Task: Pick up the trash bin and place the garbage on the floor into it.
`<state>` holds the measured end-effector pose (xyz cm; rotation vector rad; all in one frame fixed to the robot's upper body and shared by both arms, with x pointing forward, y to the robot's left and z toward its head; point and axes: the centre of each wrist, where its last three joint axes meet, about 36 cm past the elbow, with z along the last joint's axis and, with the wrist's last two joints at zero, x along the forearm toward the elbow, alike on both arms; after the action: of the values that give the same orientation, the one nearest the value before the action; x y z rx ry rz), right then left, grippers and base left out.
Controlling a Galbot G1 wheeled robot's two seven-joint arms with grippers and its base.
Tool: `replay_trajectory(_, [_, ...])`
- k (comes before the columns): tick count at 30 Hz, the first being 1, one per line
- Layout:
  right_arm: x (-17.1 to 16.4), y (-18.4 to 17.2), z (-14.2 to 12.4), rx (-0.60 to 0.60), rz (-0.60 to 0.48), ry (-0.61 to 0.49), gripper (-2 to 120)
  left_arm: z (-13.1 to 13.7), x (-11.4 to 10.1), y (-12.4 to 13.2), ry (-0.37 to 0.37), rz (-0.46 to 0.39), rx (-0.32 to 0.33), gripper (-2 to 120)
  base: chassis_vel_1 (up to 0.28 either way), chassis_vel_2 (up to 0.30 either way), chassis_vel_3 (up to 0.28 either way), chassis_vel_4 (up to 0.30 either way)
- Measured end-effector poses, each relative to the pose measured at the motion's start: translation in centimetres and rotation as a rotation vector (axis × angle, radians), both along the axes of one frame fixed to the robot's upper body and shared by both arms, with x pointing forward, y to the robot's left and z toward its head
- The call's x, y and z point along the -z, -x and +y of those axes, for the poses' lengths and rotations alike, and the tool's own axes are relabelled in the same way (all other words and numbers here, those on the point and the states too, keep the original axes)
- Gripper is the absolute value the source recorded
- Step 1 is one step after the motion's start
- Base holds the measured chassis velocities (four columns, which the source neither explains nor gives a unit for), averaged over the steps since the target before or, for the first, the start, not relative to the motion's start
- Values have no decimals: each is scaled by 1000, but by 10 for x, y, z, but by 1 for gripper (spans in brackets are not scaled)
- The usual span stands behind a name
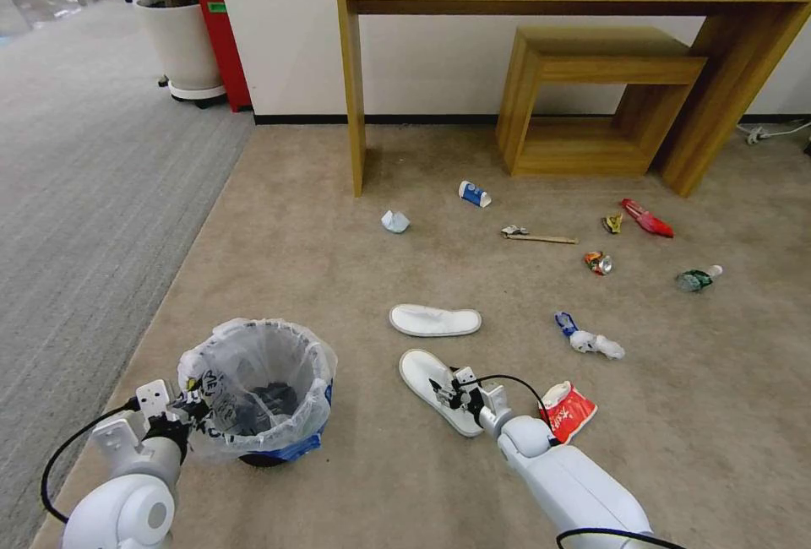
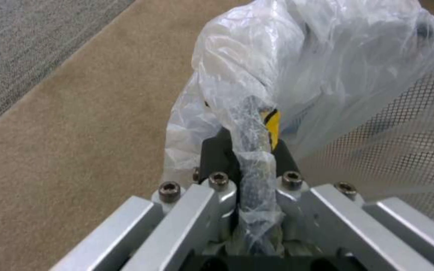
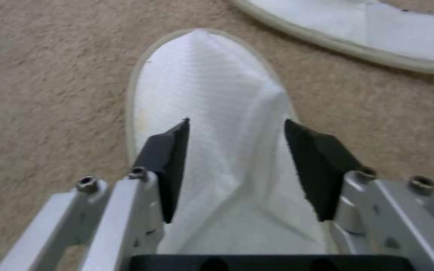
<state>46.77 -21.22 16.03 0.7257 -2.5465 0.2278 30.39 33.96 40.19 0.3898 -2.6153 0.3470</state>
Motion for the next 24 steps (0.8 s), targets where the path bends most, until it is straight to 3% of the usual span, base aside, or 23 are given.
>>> replay_trajectory(7, [5,5,6,-15,-1,13,45,0,0,1,2,-10,-1,3,0,0,0,0])
replay_trajectory(17, [8,7,6,-8,-13,28,19,-1,2,1,3,-14,-2,3,0,0,0,0])
replay_trajectory(22, [7,8,6,-2,-21,29,15,-2,2,2,2,-16,-2,3,0,0,0,0])
replay_trajectory(24, [5,10,5,12,-29,16,8,-2,3,2,0,-18,-3,3,0,0,0,0])
